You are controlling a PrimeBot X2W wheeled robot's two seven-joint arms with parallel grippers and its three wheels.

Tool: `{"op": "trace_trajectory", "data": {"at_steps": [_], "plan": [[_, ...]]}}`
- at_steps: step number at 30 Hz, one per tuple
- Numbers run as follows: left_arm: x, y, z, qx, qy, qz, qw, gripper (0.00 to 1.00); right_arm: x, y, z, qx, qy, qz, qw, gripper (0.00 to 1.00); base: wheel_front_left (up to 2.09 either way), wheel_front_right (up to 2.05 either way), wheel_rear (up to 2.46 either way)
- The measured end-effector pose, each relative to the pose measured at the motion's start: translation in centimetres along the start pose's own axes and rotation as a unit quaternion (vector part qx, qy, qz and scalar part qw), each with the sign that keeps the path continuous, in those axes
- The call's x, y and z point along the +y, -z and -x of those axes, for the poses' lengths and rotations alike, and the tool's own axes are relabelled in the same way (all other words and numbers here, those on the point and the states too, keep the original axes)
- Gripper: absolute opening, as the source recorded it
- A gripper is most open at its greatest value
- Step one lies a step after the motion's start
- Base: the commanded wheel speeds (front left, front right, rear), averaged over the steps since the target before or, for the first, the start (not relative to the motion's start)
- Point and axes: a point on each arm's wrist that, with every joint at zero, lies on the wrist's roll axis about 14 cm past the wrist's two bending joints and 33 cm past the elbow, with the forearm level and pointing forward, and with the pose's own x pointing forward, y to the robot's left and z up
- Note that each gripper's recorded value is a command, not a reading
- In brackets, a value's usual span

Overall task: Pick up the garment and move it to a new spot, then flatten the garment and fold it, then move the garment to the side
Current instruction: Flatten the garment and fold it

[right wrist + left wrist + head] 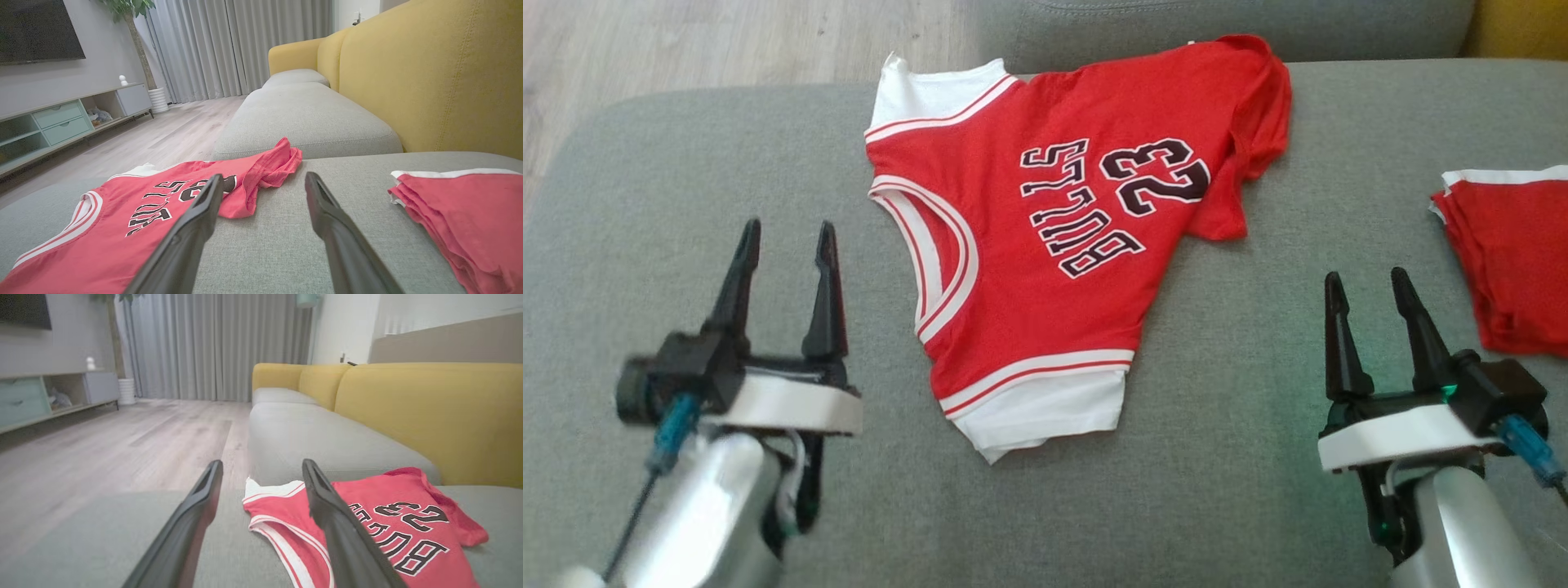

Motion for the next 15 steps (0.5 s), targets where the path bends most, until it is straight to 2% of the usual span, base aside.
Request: {"op": "trace_trajectory", "data": {"at_steps": [5, 11, 15], "plan": [[0.0, 2.8, 1.7, 0.03, -0.046, 0.07, 0.996, 1.0, 0.2, 0.4, -0.4, 0.005, -0.005, 0.008, 1.0, 1.0, 0.0, 0.0, 0.0], [-0.5, 4.3, 1.3, 0.038, -0.039, 0.072, 0.996, 1.0, 0.2, 3.3, -1.7, 0.047, -0.008, 0.01, 0.999, 1.0, 0.0, 0.0, 0.0], [0.0, 5.4, 0.6, 0.047, -0.04, 0.069, 0.996, 1.0, -0.2, 5.4, -4.7, 0.098, -0.009, 0.022, 0.995, 1.0, 0.0, 0.0, 0.0]]}}
